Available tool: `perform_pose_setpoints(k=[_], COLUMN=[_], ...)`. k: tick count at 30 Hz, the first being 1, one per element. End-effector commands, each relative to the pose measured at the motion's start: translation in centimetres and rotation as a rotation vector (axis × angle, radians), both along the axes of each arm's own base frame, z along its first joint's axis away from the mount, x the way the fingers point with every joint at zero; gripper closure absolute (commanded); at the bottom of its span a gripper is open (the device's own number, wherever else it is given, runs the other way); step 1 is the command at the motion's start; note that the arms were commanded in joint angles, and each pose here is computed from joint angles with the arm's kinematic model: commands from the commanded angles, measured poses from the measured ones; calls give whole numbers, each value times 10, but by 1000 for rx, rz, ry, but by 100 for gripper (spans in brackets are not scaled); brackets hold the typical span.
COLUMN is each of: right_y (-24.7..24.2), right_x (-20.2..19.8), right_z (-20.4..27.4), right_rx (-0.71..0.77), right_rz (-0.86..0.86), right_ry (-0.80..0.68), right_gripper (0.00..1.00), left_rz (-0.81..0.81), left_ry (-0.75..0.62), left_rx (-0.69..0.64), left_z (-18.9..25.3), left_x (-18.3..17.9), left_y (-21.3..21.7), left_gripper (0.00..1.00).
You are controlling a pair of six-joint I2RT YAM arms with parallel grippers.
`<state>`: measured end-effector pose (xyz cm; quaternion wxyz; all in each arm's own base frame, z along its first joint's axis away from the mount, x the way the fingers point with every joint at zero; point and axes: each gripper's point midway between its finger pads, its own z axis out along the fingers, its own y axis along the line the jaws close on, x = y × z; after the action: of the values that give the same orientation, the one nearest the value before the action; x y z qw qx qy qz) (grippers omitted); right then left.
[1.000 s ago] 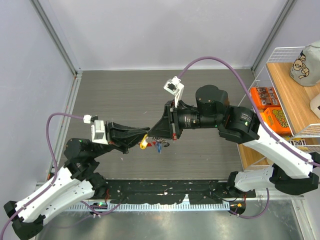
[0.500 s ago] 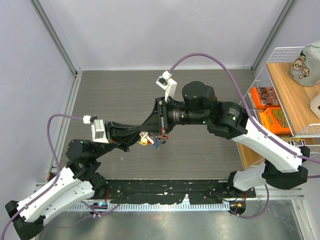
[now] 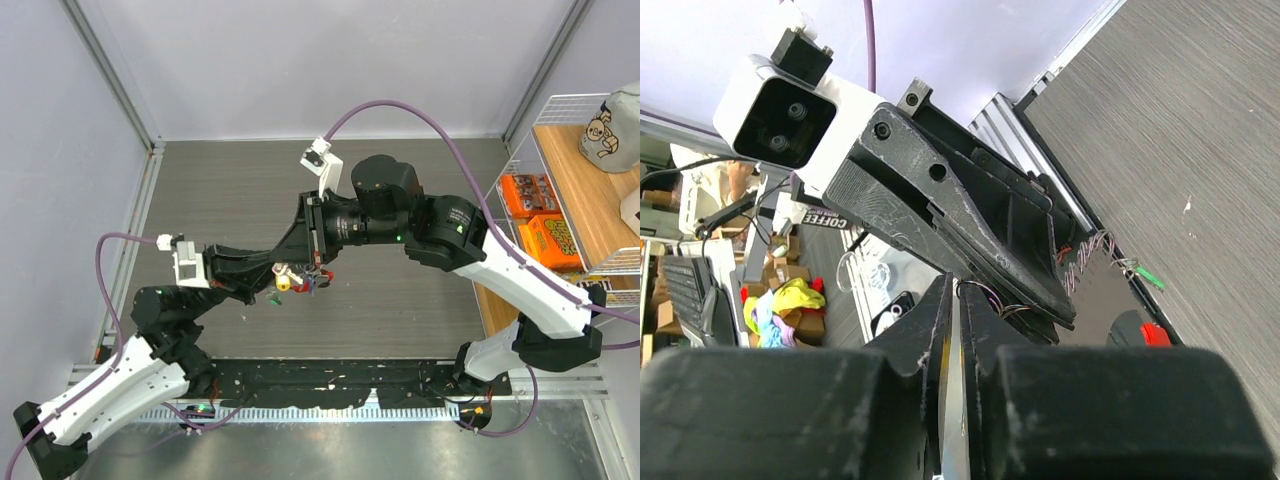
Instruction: Put the keys on the keyring
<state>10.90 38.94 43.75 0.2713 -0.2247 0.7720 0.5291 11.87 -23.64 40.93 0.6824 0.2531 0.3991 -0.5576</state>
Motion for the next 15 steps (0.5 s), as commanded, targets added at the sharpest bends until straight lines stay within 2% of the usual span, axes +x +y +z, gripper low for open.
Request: perform_pose_setpoints(k=[1,2,5,7,15], right_y=[17,14,9,3,-31], right_x=[19,17,15,15,13], right_z=[46,42,34,31,13], right_rx=[147,122,62,22,-145], right_rz=[-36,-31,3,13,39], right_ry=[-151,-154,-203,-236,-330], right_gripper=[82,76,70,61,57], left_rz=[-166,-167,-168,-167,-148], left_ry=[-3,-2,2,3,19], left_rx=[50,42,22,8,-32], left_z=[-12,-10,-5,-2,2], left_x=[-26,-27,-27,-28,-23], left_y=[-14,-14,-12,-10,-7], left_gripper=[100,100,100,100,100])
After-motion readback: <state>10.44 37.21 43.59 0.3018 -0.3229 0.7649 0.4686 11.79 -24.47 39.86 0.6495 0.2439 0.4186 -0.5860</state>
